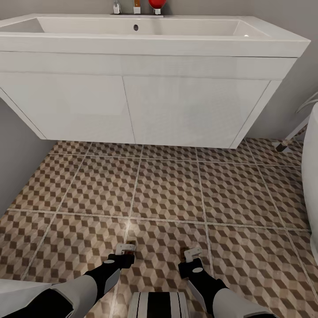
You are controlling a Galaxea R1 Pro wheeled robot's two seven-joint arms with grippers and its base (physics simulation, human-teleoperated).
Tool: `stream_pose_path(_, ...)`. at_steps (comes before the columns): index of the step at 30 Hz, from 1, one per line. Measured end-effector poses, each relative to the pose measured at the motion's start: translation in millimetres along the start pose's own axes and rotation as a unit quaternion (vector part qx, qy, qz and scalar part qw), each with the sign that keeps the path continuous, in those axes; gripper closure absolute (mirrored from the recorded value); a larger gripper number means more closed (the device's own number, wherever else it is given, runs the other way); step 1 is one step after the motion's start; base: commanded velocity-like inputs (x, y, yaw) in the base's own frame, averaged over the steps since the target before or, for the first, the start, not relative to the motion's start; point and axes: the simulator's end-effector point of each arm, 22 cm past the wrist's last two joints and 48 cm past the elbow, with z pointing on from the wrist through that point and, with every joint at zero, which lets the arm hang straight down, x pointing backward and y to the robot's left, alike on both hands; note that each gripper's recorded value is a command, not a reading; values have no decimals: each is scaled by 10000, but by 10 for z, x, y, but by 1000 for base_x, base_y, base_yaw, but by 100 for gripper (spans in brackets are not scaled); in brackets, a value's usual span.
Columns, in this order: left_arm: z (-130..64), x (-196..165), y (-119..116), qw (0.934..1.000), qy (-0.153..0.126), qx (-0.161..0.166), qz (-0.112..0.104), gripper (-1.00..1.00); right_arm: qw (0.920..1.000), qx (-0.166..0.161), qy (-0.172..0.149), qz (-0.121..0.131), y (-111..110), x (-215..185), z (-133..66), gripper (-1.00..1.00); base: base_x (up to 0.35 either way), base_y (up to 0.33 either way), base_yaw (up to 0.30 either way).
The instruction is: Take the four mousetraps from the cabinet in the bathroom and place them on the bathroom floor. Make sure all four end up on the same floor surface, and ensure that at least two of them are either under or directly next to the same bathroom sink.
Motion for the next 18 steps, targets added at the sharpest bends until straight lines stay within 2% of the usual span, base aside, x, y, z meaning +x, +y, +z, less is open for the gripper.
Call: stream_pose_path(18,-1,-5,-11,10000,-9,7,-1,100,10000,0,-24,-10,0,-11,0,100,0,0,0)
